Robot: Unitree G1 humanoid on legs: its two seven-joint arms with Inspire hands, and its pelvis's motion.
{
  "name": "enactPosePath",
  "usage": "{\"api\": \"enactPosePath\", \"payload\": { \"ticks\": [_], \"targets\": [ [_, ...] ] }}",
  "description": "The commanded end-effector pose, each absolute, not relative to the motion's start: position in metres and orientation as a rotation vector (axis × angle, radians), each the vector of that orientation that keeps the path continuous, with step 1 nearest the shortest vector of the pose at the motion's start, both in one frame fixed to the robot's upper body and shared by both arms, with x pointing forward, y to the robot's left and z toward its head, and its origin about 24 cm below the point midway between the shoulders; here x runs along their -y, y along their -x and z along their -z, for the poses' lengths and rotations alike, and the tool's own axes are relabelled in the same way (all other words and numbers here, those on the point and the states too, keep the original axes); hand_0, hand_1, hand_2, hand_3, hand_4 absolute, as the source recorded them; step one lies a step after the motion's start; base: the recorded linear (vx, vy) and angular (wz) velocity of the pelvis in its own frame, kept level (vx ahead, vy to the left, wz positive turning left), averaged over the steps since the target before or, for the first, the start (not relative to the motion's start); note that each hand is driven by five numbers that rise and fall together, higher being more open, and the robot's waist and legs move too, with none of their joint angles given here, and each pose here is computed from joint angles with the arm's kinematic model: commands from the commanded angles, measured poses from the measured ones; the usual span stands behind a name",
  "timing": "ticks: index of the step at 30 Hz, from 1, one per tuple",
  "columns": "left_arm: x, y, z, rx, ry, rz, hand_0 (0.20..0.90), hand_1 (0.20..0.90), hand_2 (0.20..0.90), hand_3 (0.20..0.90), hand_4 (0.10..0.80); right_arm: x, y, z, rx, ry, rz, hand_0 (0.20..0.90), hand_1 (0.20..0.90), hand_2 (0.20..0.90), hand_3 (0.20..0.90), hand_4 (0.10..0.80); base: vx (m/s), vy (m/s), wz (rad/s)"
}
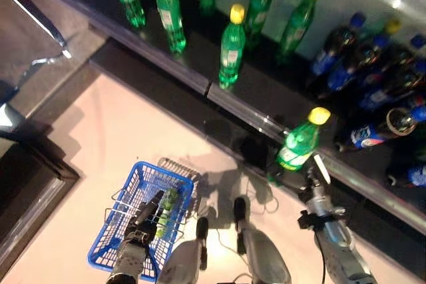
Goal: Pick up the drink and place into the basket.
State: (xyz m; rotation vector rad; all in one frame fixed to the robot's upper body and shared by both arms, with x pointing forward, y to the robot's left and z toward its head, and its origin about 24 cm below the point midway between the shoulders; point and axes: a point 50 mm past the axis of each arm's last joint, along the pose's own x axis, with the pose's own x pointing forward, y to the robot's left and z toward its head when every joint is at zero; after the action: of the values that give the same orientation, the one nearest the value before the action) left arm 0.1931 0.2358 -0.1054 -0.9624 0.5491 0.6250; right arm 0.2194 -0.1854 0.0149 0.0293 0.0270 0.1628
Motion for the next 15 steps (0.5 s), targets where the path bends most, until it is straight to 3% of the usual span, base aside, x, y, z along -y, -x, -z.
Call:
{"api": "enactPosePath", "payload": {
  "ticks": [1,6,15],
  "targets": [
    [-0.266,-0.205,0.069,-0.314,0.735,-0.505,0.300,0.300,0.300,0.200,0.100,0.175,-0.218,-0.040,0.106,0.054,-0.321,0.300,0.300,0.300,0.200,0.100,-0.002,0.065,0.10],
    [-0.253,-0.233,0.026,-0.216,0.559,-0.140,0.300,0.300,0.300,0.200,0.100,0.162,-0.214,-0.025,-0.022,0.071,-0.459,0.300,0.300,0.300,0.200,0.100,-0.027,0.056,0.18],
    [-0.197,-0.263,-0.059,-0.074,0.543,0.425,0.300,0.300,0.300,0.200,0.100,0.138,-0.220,0.000,-0.156,0.122,-0.580,0.300,0.300,0.300,0.200,0.100,-0.045,0.016,0.33]
  ]
}}
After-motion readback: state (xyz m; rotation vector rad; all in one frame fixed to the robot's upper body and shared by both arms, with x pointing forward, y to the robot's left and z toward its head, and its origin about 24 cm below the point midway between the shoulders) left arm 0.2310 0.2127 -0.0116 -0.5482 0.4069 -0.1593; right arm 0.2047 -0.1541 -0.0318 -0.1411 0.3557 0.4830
